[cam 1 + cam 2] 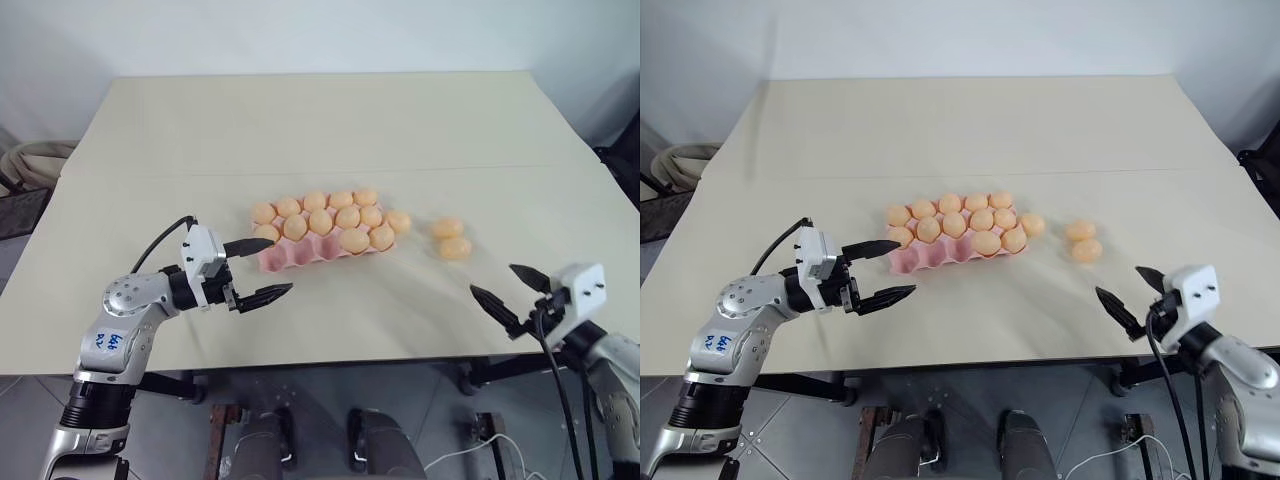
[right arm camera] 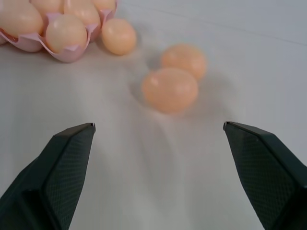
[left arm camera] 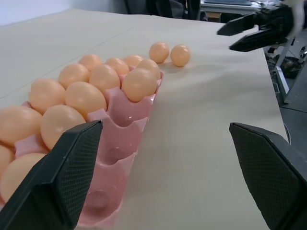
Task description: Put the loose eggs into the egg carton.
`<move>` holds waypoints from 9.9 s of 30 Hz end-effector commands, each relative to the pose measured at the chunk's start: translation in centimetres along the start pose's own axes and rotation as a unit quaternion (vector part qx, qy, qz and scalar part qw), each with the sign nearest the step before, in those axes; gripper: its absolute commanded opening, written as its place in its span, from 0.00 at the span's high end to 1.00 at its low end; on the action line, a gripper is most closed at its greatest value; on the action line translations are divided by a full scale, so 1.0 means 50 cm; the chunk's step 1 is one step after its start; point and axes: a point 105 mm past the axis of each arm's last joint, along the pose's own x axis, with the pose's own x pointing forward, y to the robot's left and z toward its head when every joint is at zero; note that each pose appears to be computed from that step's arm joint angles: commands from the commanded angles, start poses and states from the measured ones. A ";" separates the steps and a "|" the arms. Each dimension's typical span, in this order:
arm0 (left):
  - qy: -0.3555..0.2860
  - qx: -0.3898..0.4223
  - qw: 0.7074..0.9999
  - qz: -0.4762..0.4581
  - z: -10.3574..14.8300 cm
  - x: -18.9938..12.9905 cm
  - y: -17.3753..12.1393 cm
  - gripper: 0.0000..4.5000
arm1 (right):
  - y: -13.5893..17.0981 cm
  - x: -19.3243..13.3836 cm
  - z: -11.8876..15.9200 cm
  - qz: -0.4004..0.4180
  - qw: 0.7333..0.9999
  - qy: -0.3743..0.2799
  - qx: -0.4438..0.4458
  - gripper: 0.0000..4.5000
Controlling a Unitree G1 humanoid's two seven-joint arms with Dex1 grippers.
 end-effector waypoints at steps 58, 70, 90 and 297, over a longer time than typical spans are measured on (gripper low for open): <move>-0.010 0.014 0.998 0.065 0.016 -0.053 -0.033 0.00 | 0.017 0.219 0.039 0.115 0.992 0.020 -0.041 0.46; -0.003 0.008 0.995 0.104 0.010 -0.084 -0.020 0.00 | 0.199 0.208 0.172 0.271 0.959 -0.050 -0.065 0.46; -0.003 0.012 0.994 0.110 0.019 -0.078 -0.028 0.00 | 0.307 0.273 0.182 0.323 0.942 -0.052 -0.067 0.00; 0.033 0.007 0.979 0.201 -0.012 -0.203 0.009 0.00 | 0.385 0.325 0.260 0.440 0.881 -0.078 -0.157 0.68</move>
